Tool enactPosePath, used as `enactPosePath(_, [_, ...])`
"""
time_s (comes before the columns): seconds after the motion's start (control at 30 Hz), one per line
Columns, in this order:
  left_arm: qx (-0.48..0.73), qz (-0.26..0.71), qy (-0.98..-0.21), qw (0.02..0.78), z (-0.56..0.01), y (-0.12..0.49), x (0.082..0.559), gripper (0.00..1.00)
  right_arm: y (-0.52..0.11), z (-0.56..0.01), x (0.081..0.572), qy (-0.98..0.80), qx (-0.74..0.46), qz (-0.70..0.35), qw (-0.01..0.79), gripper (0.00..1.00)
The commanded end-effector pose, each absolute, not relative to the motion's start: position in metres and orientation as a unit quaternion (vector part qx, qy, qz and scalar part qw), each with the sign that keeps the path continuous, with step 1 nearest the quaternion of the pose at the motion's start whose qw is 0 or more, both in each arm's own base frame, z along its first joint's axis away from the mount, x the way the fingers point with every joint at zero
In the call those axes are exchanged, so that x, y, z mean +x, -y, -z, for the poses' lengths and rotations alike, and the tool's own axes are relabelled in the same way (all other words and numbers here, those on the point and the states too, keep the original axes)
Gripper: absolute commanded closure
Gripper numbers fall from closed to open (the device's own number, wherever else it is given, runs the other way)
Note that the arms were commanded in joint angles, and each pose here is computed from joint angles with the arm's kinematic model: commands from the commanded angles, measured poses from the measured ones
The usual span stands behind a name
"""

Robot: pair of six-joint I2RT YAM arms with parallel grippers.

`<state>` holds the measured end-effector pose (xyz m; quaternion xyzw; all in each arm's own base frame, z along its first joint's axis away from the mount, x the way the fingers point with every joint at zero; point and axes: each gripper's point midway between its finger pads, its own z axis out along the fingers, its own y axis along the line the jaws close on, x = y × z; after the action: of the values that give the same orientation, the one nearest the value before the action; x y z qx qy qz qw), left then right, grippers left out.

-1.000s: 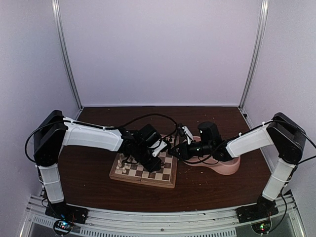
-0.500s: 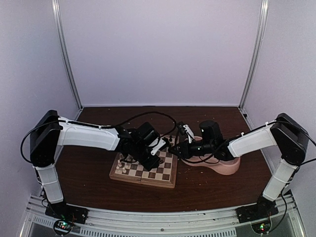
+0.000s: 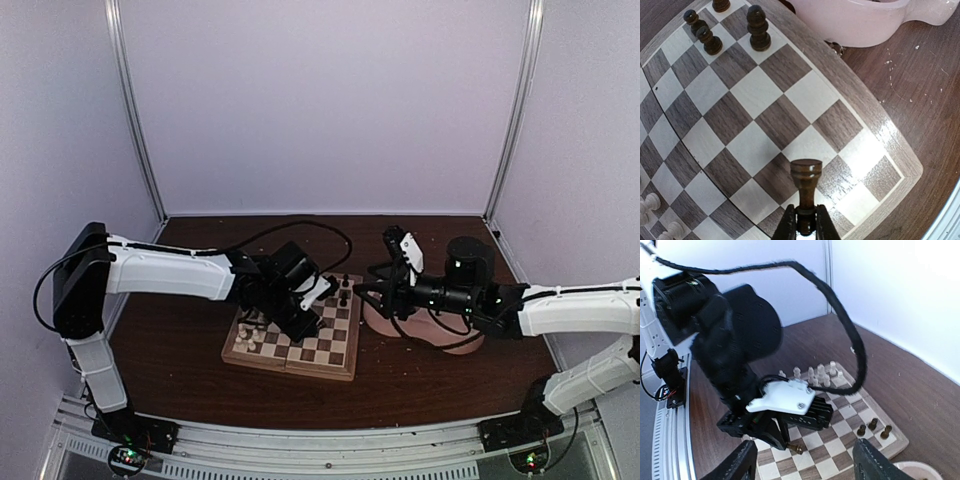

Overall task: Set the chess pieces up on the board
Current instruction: Pick up the queen from the chessboard.

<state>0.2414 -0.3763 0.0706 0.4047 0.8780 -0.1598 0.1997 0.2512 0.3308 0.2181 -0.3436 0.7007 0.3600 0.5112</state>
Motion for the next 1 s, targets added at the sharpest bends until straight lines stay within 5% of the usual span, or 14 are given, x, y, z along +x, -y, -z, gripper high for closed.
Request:
enactPosePath(0.0, [0.403,0.173,-0.873,0.215,-0.094,0.376,0.245,0.91,-0.320,-0.235,0.245,-0.656,-0.362,-0.294,0.593,0.20])
enactPosePath(0.07, [0.401,0.174,-0.872,0.220,-0.099,0.375,0.246,0.91,-0.318,-0.239,0.237,-0.626,-0.365,-0.309,0.615,0.02])
enactPosePath(0.1, [0.401,0.173,-0.872,0.222,-0.100,0.374,0.246,0.91,-0.316,-0.237,0.236,-0.621,-0.361,-0.312,0.622,0.00])
enactPosePath(0.3, [0.402,0.176,-0.870,0.227,-0.107,0.372,0.245,0.91,-0.327,-0.217,0.233,-0.610,-0.342,-0.358,0.619,0.00])
enactPosePath(0.6, [0.404,0.182,-0.867,0.226,-0.114,0.370,0.242,0.90,-0.376,-0.144,0.192,-0.525,-0.581,-0.112,0.611,0.00])
enactPosePath(0.8, [0.415,0.218,-0.859,0.207,-0.121,0.377,0.229,0.90,-0.383,-0.115,0.195,-0.497,-0.639,0.029,0.587,0.06])
enactPosePath(0.97, [0.423,0.249,-0.852,0.183,-0.126,0.384,0.216,0.89,-0.385,-0.109,0.208,-0.505,-0.633,0.077,0.581,0.29])
